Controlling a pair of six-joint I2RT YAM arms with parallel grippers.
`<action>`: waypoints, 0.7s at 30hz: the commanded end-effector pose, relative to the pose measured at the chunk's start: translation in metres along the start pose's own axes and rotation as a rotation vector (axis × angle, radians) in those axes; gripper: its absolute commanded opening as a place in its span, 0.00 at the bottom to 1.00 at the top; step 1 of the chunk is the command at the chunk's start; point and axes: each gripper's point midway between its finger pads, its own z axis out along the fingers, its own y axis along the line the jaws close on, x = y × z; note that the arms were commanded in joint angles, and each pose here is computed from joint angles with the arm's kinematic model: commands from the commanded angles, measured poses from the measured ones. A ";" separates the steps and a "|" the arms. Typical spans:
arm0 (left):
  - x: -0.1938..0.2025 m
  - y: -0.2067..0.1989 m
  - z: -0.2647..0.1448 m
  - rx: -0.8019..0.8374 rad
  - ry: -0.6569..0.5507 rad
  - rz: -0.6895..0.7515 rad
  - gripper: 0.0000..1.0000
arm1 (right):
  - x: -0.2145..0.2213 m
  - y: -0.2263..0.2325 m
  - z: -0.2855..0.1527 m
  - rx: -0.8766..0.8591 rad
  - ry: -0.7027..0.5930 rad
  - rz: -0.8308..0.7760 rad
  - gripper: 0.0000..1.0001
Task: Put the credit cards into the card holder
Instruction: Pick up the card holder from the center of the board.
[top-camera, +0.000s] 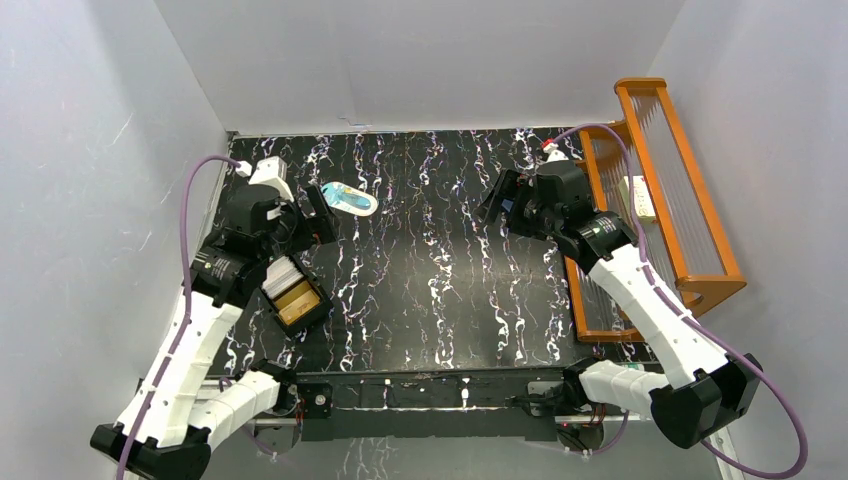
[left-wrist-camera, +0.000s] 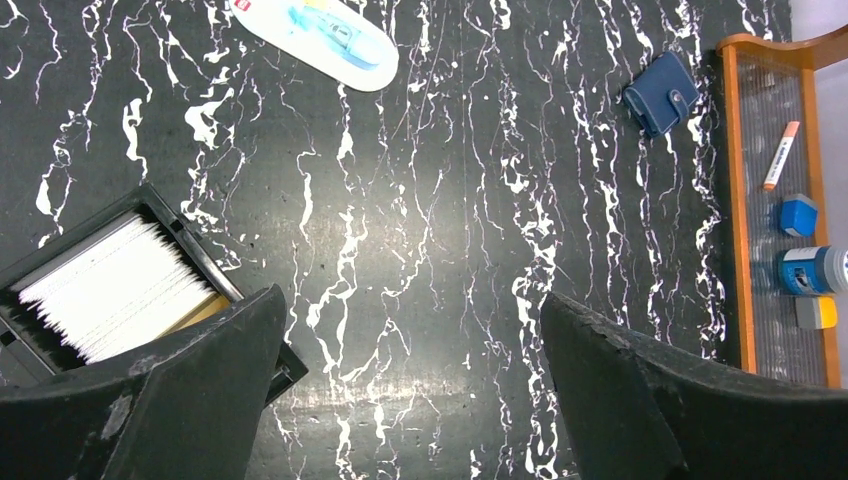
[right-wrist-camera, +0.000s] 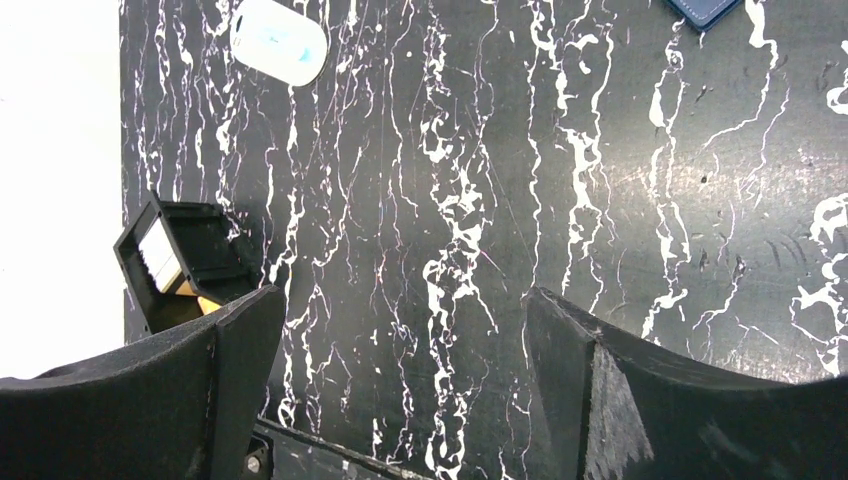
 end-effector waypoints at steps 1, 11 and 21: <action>0.003 0.004 0.005 -0.006 -0.007 0.020 0.99 | -0.021 0.002 0.004 -0.002 -0.100 -0.004 0.98; 0.030 0.000 0.037 0.061 0.056 0.094 0.99 | -0.049 -0.050 0.057 0.303 -0.199 -0.082 0.98; 0.048 0.004 0.047 0.105 0.027 0.135 0.99 | -0.080 -0.131 0.132 0.579 -0.190 -0.127 0.59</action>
